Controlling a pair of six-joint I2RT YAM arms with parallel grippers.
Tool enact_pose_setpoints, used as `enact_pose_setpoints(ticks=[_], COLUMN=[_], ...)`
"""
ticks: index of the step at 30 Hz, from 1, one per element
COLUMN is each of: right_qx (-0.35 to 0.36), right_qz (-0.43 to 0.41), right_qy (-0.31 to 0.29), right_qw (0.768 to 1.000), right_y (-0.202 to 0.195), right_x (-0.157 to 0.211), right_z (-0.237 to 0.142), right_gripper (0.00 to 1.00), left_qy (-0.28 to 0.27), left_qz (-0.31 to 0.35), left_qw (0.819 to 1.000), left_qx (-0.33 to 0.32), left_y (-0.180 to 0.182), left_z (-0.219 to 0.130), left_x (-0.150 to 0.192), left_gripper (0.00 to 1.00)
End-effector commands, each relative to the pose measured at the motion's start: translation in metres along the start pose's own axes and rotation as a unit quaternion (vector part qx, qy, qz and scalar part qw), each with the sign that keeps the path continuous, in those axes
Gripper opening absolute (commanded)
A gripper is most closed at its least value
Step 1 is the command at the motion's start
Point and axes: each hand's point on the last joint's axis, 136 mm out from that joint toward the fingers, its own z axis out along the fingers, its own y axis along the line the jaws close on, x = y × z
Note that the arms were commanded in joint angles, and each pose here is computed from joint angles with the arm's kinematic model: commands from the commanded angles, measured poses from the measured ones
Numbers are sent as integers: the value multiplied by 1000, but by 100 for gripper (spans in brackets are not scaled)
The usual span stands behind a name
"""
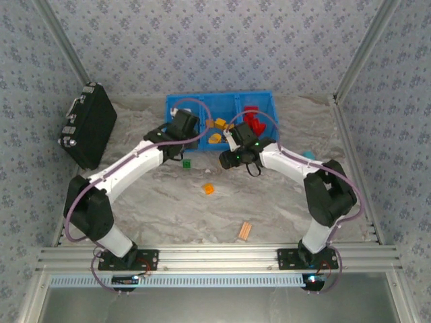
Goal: Sort the legos into containers by color
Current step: Place the lego in the container.
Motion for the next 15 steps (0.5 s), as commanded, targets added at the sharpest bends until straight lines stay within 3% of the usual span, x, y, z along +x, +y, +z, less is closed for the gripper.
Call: enact_pose_setpoints(ticks=[1, 15], right_qx=[-2, 24], right_qz=[-19, -39], right_qy=[1, 29], right_qw=[1000, 999], right_y=[0, -8], right_x=[-3, -1], right_z=[6, 39], right_gripper=[57, 60], left_qy=[-35, 20], left_qz=[8, -6], left_qw=[999, 999], left_qx=[-18, -37], left_y=[10, 18], left_z=[16, 112], left_x=[-32, -29], left_gripper=[23, 23])
